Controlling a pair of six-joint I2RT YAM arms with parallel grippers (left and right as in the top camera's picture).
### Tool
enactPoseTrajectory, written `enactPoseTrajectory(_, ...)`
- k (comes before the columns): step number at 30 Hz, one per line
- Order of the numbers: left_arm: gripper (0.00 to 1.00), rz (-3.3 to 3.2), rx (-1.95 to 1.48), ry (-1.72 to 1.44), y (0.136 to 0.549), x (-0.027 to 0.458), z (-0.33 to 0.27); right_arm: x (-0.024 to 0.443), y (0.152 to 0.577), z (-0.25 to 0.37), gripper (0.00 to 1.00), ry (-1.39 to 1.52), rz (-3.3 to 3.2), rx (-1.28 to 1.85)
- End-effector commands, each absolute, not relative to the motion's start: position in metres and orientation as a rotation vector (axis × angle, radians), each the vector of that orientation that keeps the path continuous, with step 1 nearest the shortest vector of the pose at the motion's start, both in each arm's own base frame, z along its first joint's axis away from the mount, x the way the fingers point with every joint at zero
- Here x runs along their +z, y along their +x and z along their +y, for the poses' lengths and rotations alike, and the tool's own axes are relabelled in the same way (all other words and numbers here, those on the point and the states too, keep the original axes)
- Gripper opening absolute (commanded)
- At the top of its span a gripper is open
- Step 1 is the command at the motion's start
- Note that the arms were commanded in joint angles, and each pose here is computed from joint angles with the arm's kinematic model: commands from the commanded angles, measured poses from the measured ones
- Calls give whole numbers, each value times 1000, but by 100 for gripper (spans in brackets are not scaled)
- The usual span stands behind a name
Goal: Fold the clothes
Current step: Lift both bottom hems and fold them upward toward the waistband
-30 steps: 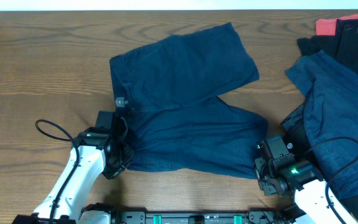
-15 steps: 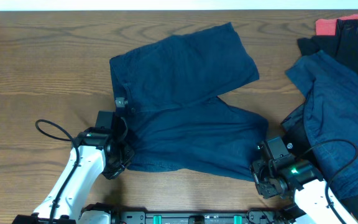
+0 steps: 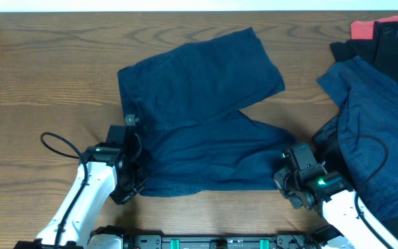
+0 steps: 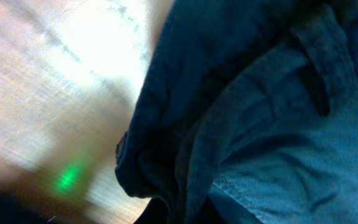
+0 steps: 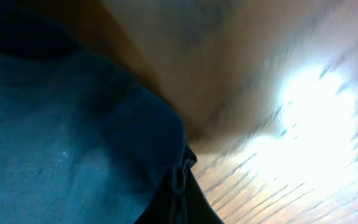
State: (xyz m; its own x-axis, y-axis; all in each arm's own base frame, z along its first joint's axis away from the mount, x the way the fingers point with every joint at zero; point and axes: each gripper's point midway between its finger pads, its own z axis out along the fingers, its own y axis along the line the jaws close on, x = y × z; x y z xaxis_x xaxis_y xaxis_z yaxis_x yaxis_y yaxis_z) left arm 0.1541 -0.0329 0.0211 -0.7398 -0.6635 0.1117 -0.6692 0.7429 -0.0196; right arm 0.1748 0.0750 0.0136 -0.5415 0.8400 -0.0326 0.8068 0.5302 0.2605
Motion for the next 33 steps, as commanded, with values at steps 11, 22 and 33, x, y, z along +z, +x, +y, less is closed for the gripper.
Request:
enactPoseTrajectory(11, 6, -3143, 233, 840, 153, 114, -31, 158, 282, 53, 1, 709, 2406, 221)
enactPoseTrajectory(22, 6, -3502, 588, 981, 234, 165, -38, 231, 380, 73, 1, 272, 2248, 157)
enactPoseTrajectory(33, 6, -3655, 503, 1216, 317, 169, -19, 249, 489, 103, 1, 87, 2098, 109)
